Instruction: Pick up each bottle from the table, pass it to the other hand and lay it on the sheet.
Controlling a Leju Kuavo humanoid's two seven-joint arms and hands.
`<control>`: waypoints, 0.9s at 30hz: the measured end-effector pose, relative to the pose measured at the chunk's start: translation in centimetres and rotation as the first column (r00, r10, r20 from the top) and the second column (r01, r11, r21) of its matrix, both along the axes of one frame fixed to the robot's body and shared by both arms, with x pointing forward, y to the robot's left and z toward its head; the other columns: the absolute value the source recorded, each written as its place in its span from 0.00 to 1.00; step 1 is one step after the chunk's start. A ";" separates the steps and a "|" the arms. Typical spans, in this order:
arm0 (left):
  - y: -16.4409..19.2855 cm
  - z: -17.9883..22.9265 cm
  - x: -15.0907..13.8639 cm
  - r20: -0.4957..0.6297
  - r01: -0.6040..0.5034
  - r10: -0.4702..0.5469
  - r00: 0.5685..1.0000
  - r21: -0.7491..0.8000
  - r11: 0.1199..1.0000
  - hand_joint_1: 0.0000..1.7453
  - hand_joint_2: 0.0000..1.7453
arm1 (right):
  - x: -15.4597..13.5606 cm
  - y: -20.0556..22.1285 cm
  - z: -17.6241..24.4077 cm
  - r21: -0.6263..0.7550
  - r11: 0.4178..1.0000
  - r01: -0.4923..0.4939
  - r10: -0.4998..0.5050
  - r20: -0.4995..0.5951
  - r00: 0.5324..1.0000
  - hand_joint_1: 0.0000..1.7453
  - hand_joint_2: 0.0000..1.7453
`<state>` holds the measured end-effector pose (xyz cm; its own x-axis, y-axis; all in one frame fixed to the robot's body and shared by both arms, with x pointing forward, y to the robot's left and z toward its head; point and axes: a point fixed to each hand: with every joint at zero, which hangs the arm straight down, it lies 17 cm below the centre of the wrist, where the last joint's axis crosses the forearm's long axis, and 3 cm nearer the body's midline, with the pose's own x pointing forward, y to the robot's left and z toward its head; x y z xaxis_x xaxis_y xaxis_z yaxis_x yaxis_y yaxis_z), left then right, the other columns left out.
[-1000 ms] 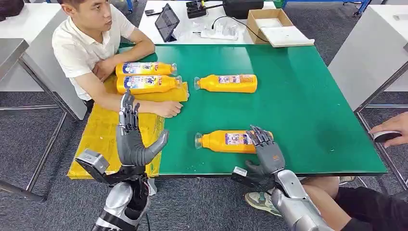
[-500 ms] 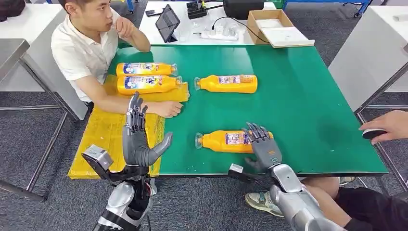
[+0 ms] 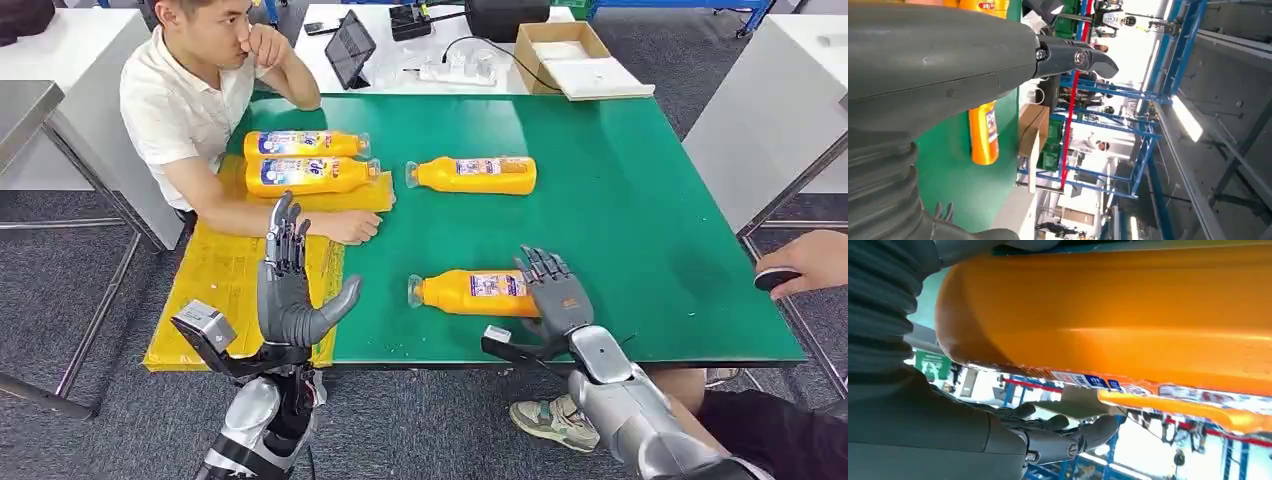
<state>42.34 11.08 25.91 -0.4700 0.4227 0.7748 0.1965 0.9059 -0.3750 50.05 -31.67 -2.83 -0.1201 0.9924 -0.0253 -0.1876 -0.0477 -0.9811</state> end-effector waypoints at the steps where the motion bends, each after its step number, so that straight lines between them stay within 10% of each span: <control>1: 0.0 0.0 0.0 0.000 0.000 0.000 1.000 0.000 1.000 0.00 1.00 | 0.1 -0.1 -0.2 -0.002 1.000 0.005 -0.005 -0.020 1.000 0.02 1.00; 3: 0.0 0.0 0.0 0.001 0.000 0.000 1.000 0.000 1.000 0.00 1.00 | 0.2 -0.4 -0.4 -0.006 1.000 0.012 -0.012 -0.049 0.999 0.02 1.00; 4: 0.0 0.1 0.0 0.002 0.000 0.000 1.000 0.000 1.000 0.00 1.00 | 0.3 -0.6 -0.4 -0.008 1.000 0.014 -0.015 -0.055 0.998 0.95 1.00; 5: 0.0 0.1 0.0 0.002 0.000 0.000 1.000 0.000 1.000 0.00 1.00 | 0.2 -0.7 -0.6 -0.010 1.000 0.016 -0.016 -0.062 0.998 0.99 1.00; 7: 0.0 0.1 0.0 0.002 0.000 0.000 1.000 0.000 1.000 0.00 1.00 | 0.0 -0.9 -1.0 -0.013 1.000 0.019 -0.020 -0.079 0.997 0.99 1.00; 10: 0.0 0.1 0.0 0.002 0.000 0.000 1.000 0.000 1.000 0.00 1.00 | -0.3 -1.2 -1.7 -0.013 1.000 0.027 -0.029 -0.125 0.992 0.61 1.00; 12: 0.0 0.1 0.0 0.002 0.000 0.000 1.000 0.000 1.000 0.00 1.00 | -0.2 -1.6 -1.8 -0.017 0.999 0.042 -0.044 -0.143 0.989 0.55 1.00; 15: 0.0 0.1 0.1 0.003 0.000 0.000 1.000 0.000 1.000 0.00 1.00 | -0.1 -2.2 -2.1 -0.029 0.997 0.071 -0.075 -0.181 0.981 0.99 1.00; 27: 0.1 0.4 0.0 0.018 -0.002 0.002 1.000 -0.004 1.000 0.00 1.00 | -0.5 -0.6 -1.3 0.354 0.931 0.094 -0.040 -0.158 0.987 1.00 1.00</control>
<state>42.31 11.20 26.30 -0.4847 0.4253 0.7643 0.2020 0.9046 -0.3753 49.54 -32.28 -4.09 -0.0283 0.9375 0.3467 -0.3200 0.3201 -0.8917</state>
